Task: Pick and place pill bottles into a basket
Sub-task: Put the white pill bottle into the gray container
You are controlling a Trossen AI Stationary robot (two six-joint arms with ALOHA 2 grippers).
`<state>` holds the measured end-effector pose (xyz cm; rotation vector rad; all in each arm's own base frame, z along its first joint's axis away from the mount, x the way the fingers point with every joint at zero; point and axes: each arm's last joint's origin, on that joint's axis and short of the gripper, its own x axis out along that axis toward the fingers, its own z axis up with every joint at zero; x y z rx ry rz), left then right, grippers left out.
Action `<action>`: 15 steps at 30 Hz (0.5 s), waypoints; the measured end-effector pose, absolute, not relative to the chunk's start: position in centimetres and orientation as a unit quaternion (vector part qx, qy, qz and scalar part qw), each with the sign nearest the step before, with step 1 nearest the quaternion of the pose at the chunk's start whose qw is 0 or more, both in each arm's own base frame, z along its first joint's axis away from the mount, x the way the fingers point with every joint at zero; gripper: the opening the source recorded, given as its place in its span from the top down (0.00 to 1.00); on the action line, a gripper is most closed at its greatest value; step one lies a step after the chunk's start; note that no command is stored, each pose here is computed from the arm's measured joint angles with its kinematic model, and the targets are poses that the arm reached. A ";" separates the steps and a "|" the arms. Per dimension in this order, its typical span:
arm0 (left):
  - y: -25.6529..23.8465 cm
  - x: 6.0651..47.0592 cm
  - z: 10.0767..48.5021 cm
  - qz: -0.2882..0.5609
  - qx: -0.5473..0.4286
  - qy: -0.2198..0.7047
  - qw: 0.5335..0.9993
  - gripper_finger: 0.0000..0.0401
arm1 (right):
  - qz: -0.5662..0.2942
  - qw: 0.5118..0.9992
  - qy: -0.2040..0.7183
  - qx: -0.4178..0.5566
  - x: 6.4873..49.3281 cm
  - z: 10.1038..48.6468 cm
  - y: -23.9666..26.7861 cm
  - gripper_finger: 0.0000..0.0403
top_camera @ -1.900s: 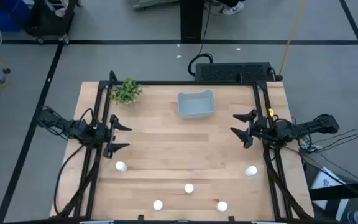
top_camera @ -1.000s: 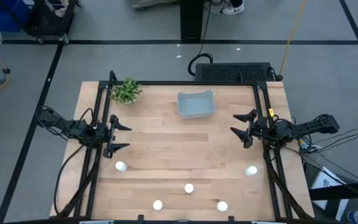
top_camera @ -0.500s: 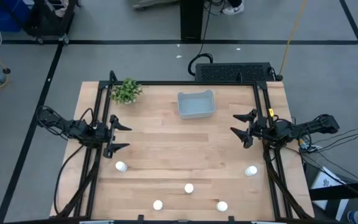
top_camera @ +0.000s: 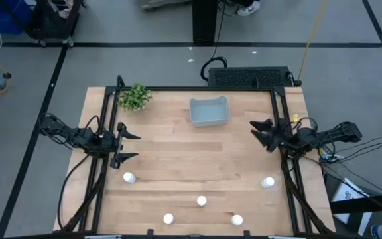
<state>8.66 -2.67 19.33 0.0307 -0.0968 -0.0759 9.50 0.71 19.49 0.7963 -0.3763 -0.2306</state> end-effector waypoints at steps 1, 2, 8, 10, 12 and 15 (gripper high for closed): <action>-2.7 8.7 19.3 -0.038 0.015 -0.048 0.998 0.23 | -0.098 0.870 -0.190 0.445 9.5 19.5 0.7 0.23; -2.7 8.7 19.3 -0.038 0.015 -0.048 0.998 0.23 | -0.090 0.846 -0.193 0.488 9.5 19.5 0.7 0.23; -2.7 8.7 19.3 -0.038 0.016 -0.048 0.998 0.23 | -0.150 0.789 -0.240 0.545 9.3 19.5 0.2 0.23; -2.7 8.7 19.3 -0.037 0.015 -0.048 0.998 0.23 | -0.168 0.767 -0.264 0.560 9.1 19.6 0.1 0.23; -2.6 8.7 19.4 -0.034 -0.003 -0.049 0.998 0.23 | -0.168 0.753 -0.278 0.572 9.0 19.8 0.0 0.23; -2.3 8.6 19.7 0.021 -0.100 -0.068 0.992 0.23 | -0.161 0.740 -0.286 0.587 9.0 19.9 0.0 0.23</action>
